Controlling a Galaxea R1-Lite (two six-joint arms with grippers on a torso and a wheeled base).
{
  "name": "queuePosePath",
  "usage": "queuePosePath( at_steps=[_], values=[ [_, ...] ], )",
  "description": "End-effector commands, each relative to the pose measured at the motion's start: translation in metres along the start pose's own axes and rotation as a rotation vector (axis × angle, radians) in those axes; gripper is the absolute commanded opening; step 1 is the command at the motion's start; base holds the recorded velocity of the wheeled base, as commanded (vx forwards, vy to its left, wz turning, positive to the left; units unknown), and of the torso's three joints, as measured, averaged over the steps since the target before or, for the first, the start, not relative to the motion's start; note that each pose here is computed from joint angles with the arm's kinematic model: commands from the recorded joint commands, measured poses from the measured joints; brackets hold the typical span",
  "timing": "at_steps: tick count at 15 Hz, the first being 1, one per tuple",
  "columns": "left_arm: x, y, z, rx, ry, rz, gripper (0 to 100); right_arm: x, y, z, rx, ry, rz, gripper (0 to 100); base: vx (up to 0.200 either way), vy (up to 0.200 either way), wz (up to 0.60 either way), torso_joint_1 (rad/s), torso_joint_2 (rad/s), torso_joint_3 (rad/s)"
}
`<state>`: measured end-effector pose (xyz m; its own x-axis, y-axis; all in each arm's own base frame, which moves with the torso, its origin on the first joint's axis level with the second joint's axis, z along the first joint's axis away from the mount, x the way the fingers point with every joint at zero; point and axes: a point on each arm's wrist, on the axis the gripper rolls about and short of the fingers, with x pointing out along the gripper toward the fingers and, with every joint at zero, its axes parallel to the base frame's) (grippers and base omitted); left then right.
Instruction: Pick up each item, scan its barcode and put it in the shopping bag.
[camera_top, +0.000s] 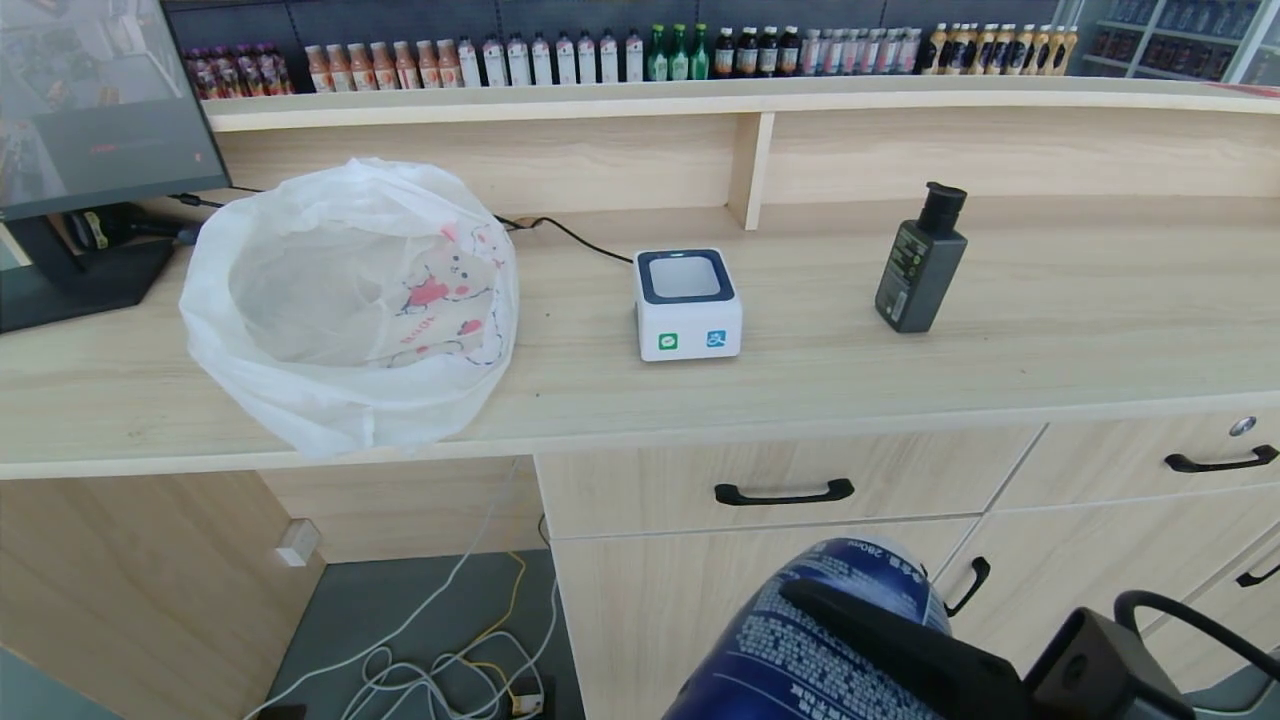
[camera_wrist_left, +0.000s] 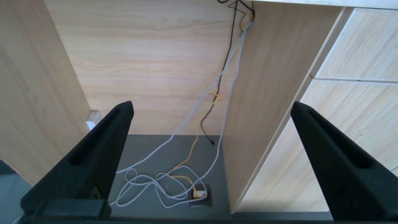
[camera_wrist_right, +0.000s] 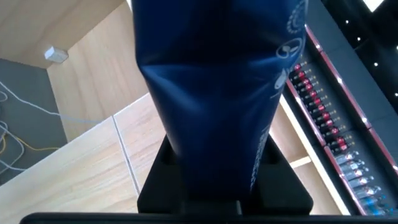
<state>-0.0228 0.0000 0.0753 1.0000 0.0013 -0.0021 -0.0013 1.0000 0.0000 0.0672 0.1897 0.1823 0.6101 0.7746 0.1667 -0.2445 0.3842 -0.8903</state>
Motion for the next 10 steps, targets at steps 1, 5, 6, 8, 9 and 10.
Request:
queuePosePath(
  at_steps=[1, 5, 6, 8, 9, 10],
  values=[
    [0.0000, 0.0000, 0.0000, 0.000, -0.001, 0.000, 100, 0.0022, -0.0001, 0.0010, -0.024, 0.002, 0.007, 0, 0.000, 0.000, 0.00, 0.000, 0.00, 0.000],
    [0.0000, 0.0000, 0.0000, 0.000, -0.001, 0.000, 100, 0.0012, -0.0029, 0.0024, -0.142, -0.029, 0.013, 0, 0.000, 0.000, 0.00, 0.000, 0.00, 0.000],
    [0.0000, 0.0000, 0.0000, 0.000, -0.001, 0.000, 100, 0.0036, -0.0027, -0.0001, -0.168, -0.009, 0.011, 0, 0.000, 0.000, 0.00, 0.000, 0.00, 0.000],
    [0.0000, 0.0000, 0.0000, 0.000, -0.001, 0.000, 100, 0.0059, -0.0027, -0.0034, -0.215, 0.020, 0.006, 0, 0.000, 0.000, 0.00, 0.000, 0.00, 0.000],
    [0.0000, 0.0000, 0.0000, 0.000, -0.001, -0.001, 100, 0.0057, -0.0027, -0.0039, -0.238, 0.022, 0.005, 0, 0.000, 0.000, 0.00, 0.000, 0.00, 0.000],
    [0.0000, 0.0000, 0.0000, 0.000, -0.001, -0.001, 100, 0.0066, -0.0033, -0.0041, -0.259, 0.025, 0.002, 0, 0.000, 0.000, 0.00, 0.000, 0.00, 0.000]
  ],
)
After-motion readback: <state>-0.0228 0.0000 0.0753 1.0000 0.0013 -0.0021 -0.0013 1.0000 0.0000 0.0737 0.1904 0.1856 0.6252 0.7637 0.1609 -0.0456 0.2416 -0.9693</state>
